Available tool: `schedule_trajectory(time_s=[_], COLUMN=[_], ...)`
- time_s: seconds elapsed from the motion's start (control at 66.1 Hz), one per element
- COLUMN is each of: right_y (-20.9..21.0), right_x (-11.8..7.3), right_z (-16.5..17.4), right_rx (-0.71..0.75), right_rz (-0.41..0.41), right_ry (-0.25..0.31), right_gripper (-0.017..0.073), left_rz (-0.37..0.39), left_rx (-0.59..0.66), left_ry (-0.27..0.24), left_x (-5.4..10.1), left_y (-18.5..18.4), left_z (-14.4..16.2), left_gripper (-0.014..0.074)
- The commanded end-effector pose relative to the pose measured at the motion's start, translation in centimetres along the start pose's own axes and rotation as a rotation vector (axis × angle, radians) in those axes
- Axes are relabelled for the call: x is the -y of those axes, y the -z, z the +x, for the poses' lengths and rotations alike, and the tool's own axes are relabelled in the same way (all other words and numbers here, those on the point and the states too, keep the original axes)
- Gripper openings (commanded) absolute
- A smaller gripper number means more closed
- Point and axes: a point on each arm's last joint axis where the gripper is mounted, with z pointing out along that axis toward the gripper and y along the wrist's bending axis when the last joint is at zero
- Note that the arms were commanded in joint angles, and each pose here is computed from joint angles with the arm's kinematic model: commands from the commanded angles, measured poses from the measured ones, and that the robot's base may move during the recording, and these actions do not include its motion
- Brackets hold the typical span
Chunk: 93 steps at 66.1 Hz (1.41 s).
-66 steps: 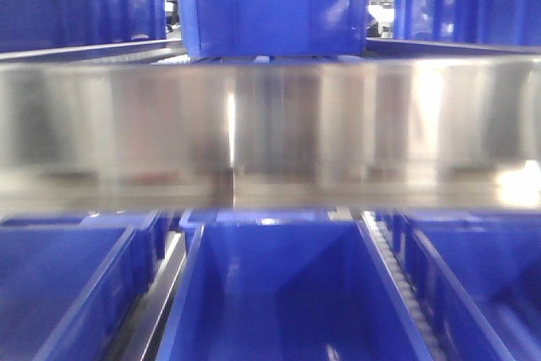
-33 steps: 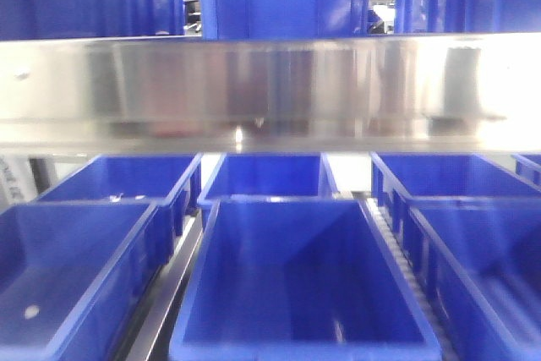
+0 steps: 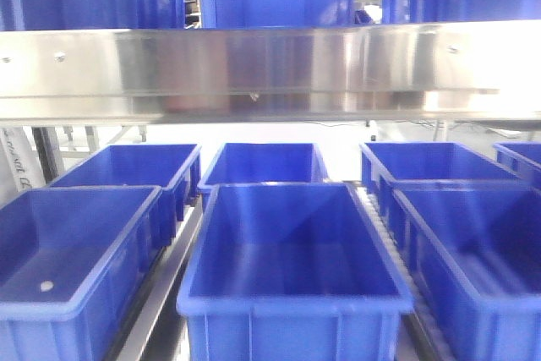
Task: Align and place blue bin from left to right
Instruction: 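Drive the base backward and turn away from the rack holding the bin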
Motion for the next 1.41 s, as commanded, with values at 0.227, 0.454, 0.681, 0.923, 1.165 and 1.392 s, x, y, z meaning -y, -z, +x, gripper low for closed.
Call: schedule_trajectory(time_s=[0.227, 0.454, 0.681, 0.923, 1.165, 1.392], right_y=[0.80, 0.80, 0.80, 0.80, 0.80, 0.80], right_x=[-1.02, -1.02, -1.02, -1.02, -1.02, -1.02], right_z=[-0.96, -0.96, -0.96, -0.96, -0.96, -0.96], right_rx=[0.106, 0.106, 0.106, 0.106, 0.106, 0.106], right_rz=[-0.129, -0.129, -0.129, -0.129, -0.129, -0.129], right_ry=[-0.006, -0.006, -0.006, -0.006, -0.006, -0.006], right_gripper=[-0.0166, -0.0166, -0.0166, -0.0166, -0.0166, -0.0166], left_rz=[0.089, 0.089, 0.089, 0.089, 0.089, 0.089], left_rx=[0.076, 0.076, 0.076, 0.076, 0.076, 0.076], left_ry=[0.017, 0.017, 0.017, 0.017, 0.017, 0.017], left_x=[0.74, 0.74, 0.74, 0.74, 0.74, 0.74], left_y=[0.45, 0.45, 0.45, 0.45, 0.45, 0.45], left_z=[-0.89, -0.89, -0.89, -0.89, -0.89, -0.89], left_gripper=[-0.0111, -0.0111, -0.0111, -0.0111, -0.0111, -0.0111])
